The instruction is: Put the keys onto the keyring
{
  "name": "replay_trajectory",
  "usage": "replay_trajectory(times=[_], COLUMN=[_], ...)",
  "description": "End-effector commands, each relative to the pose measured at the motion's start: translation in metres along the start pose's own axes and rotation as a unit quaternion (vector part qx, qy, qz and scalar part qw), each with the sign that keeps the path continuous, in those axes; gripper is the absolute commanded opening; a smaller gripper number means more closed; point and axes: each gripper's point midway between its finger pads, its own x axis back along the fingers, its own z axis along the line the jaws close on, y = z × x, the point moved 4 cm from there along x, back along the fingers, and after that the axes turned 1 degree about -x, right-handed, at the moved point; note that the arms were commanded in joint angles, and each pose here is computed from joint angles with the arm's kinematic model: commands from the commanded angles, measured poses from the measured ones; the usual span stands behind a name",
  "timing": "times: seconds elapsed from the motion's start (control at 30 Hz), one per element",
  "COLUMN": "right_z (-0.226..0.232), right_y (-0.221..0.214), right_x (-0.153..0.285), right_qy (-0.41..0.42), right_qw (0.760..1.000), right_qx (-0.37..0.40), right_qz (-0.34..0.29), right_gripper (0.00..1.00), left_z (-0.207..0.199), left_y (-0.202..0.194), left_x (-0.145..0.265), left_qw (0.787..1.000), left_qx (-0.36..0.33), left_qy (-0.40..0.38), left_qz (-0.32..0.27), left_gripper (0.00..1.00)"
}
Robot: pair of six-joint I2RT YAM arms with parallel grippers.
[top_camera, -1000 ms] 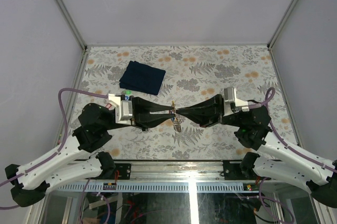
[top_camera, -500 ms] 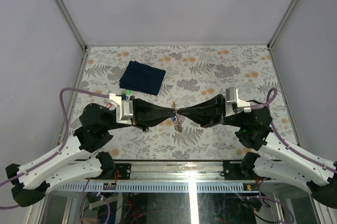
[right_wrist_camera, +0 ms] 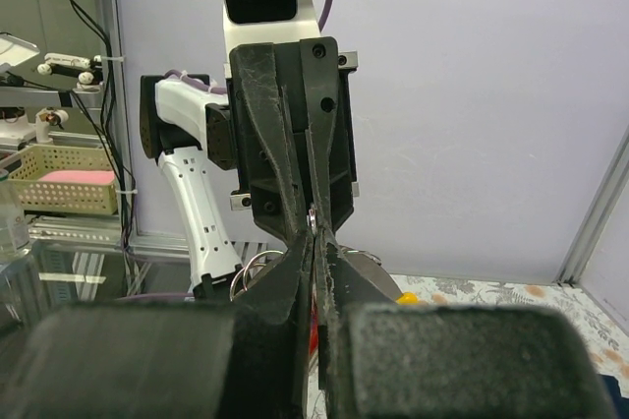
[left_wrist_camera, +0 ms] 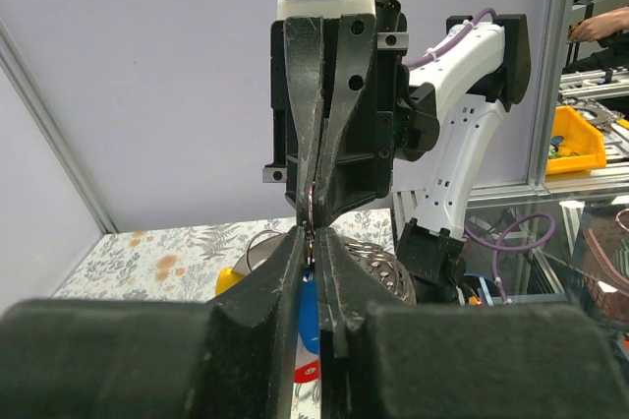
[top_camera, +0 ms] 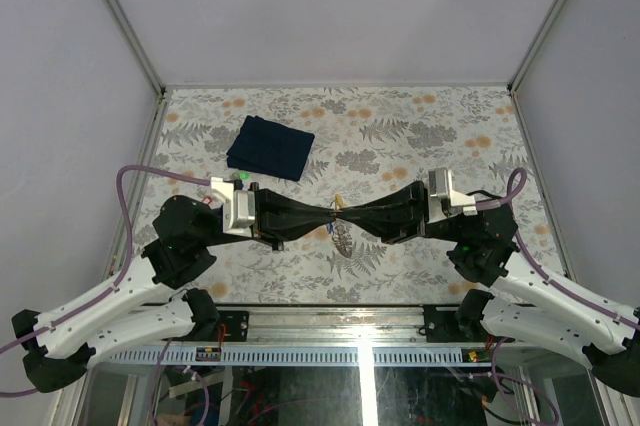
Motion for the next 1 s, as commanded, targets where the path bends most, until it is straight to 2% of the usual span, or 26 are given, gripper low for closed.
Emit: replay_trajectory(times=[0.0, 0.07, 0.23, 0.4, 0.6, 0.77, 0.97], right_z=[0.006, 0.006, 0.007, 0.008, 0.009, 0.009, 0.006], right_y=[0.038, 0.038, 0.035, 0.034, 0.038, 0.042, 0.03], right_x=[-0.005, -0.005, -0.004, 0.0, 0.008, 0.017, 0.029], right_qy=[0.016, 0.015, 0.018, 0.015, 0.008, -0.003, -0.027], right_qw=[0.998, 0.998, 0.998, 0.998, 0.996, 0.993, 0.99], right_qx=[0.04, 0.04, 0.042, 0.056, 0.083, 0.102, 0.094], right_qz=[-0.047, -0.046, -0.036, -0.012, 0.019, 0.054, 0.106], right_gripper=[0.0, 0.0, 0.0, 0.04, 0.24, 0.29, 0.34], left_z=[0.0, 0.0, 0.0, 0.006, 0.01, 0.013, 0.019], left_y=[0.019, 0.02, 0.02, 0.016, 0.017, 0.009, -0.005], left_x=[-0.004, -0.003, -0.003, -0.002, 0.004, 0.011, 0.014], left_qw=[0.999, 0.999, 0.999, 1.0, 0.997, 0.989, 0.969], left_qx=[-0.018, -0.018, -0.016, -0.006, -0.011, -0.003, 0.031], left_qy=[-0.008, -0.008, -0.008, 0.009, 0.028, 0.035, 0.041], left_qz=[-0.037, -0.038, -0.03, 0.017, 0.069, 0.142, 0.241], left_gripper=[0.06, 0.0, 0.0, 0.0, 0.0, 0.0, 0.0])
